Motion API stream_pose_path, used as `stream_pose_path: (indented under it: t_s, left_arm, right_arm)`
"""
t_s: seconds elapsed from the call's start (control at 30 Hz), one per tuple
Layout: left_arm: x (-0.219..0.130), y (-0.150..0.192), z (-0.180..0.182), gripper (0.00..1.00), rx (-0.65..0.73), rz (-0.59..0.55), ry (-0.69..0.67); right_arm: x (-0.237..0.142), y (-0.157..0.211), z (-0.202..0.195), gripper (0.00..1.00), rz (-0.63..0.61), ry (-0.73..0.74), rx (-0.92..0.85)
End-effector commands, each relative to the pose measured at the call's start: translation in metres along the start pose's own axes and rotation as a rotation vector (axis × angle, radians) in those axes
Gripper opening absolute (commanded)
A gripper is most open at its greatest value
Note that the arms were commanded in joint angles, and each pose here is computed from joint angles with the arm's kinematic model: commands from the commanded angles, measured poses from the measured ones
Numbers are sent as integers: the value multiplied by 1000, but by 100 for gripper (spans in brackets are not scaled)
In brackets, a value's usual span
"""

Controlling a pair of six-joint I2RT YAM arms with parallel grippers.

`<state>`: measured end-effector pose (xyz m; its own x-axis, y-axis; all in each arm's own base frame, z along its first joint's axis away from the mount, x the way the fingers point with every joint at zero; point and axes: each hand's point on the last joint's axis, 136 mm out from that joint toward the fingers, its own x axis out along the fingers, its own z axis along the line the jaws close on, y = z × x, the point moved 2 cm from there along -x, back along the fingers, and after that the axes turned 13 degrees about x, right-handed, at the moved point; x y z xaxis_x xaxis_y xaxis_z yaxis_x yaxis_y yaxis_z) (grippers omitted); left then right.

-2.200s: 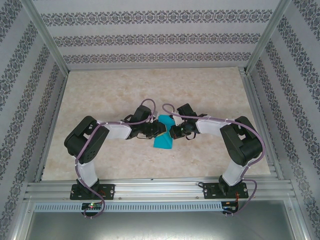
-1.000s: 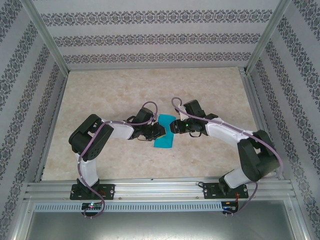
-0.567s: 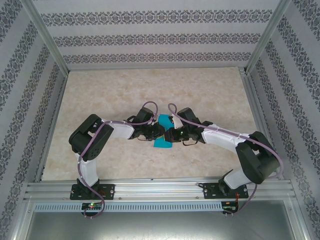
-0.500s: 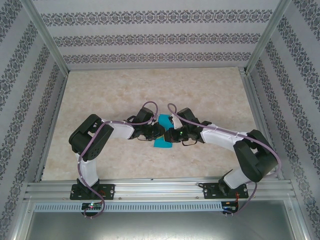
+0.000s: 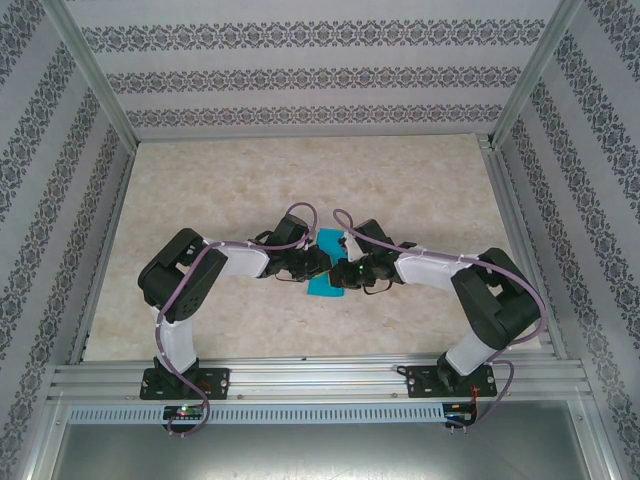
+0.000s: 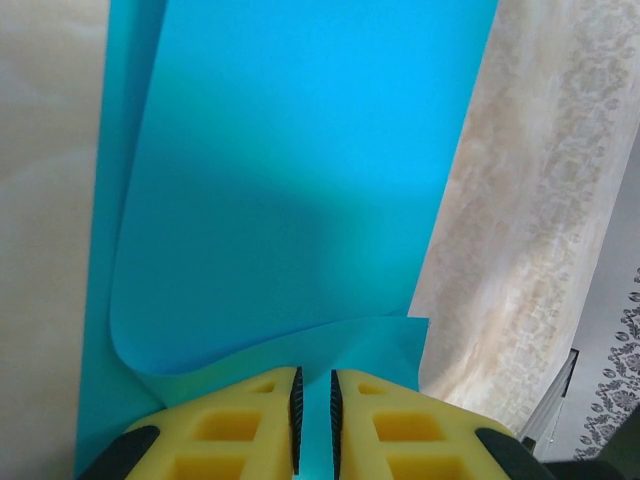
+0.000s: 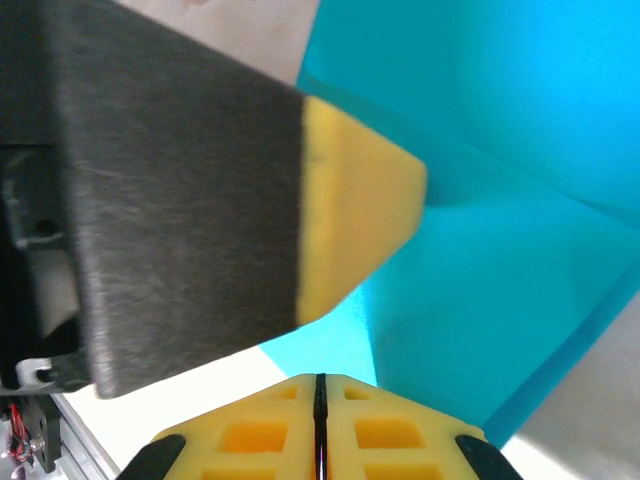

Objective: Fold a paper plane with a square sheet of paper (pick it up from the middle)

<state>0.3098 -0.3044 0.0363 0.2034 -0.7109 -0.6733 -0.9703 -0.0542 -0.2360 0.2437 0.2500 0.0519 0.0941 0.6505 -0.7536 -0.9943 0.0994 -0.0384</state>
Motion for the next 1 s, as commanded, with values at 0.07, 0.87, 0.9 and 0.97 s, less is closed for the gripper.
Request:
stream_pose_path:
  t_s: [0.07,0.87,0.9,0.97]
  left_arm:
    - [4,18,18,19,-10,64,-87]
    - [4,21,24,19,-11,70,-109]
    - [4,21,23,19,-11,70,-109]
    - [4,20,23,19,-9,68,-109]
  right_arm:
    - [5,7,-22,11,20,53,46]
    - [-19,15,-17,16,-19,42,43]
    - [-22,13,-10,16,-27,20,39]
    - [-24,11,1,16,-34,-21,40]
